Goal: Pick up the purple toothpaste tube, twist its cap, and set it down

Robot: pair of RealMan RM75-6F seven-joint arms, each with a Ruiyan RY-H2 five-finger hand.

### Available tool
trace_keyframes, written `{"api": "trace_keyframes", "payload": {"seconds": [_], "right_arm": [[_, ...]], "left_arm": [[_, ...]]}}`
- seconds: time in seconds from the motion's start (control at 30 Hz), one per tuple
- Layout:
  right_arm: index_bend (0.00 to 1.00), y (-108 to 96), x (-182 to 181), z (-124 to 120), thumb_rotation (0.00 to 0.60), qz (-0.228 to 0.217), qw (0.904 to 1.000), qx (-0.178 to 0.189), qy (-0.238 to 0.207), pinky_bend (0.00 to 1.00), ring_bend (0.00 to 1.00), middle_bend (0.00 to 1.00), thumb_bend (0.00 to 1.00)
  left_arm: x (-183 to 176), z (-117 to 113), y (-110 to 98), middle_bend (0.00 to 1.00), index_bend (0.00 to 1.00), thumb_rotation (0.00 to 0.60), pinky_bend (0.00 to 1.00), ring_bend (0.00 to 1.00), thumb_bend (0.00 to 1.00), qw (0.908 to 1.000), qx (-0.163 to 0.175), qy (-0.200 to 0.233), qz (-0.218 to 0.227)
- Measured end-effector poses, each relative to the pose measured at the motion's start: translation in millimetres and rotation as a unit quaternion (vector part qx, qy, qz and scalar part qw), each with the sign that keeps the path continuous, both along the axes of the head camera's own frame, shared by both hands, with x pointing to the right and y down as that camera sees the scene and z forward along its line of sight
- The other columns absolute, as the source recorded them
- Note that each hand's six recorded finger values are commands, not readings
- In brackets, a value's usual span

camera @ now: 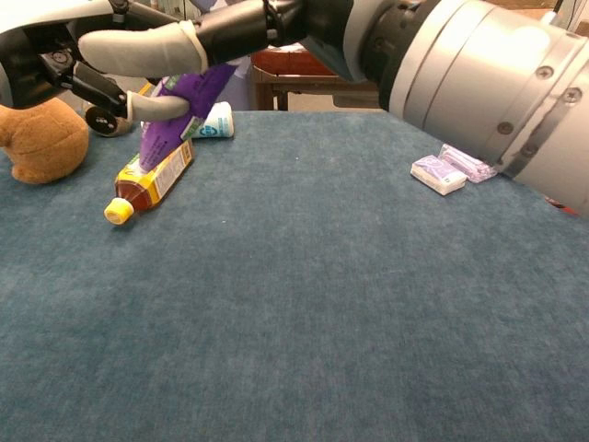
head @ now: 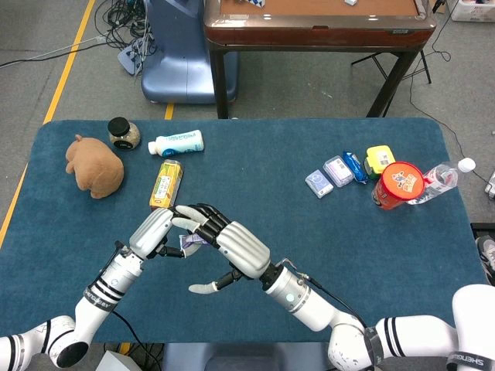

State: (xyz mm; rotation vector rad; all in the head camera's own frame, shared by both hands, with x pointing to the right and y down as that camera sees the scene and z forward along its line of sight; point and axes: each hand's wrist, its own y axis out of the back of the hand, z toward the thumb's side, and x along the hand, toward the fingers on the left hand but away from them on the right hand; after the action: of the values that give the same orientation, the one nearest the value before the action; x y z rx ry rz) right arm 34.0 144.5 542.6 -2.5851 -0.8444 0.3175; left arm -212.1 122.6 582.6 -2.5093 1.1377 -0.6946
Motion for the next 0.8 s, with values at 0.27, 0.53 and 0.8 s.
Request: {"api": "trace_keyframes", "payload": {"seconds": [0.27,0.53,0.8], "right_arm": [[0.0,-7.6,19.2,-15.8,0.413,0.006,0.9994,0.032,0.011,0.0,0.0,0.0,0.0],[0.0,-15.5,46.0,-24.3,0.412,0.018,0.9969,0.063,0.044,0.0,0.0,0.0,0.0],[0.0,-23.2,80.4,-20.0,0.412,0.035,0.9913,0.084,0.095,0.0,0.0,0.0,0.0]], "left_arm": [[-8.3,7.6,6.6,0.79,0.65,0.6,0.33,0.53,0.58,0.9997,0.001,-0.021,0.012],[-15.8,19.0,13.4,0.77,0.63,0.6,0.33,0.51,0.58,0.9964,0.019,-0.068,0.048],[-25.9,44.6,19.6,0.7,0.58,0.6,0.32,0.49,0.57,0.9761,0.07,-0.173,0.112]]}}
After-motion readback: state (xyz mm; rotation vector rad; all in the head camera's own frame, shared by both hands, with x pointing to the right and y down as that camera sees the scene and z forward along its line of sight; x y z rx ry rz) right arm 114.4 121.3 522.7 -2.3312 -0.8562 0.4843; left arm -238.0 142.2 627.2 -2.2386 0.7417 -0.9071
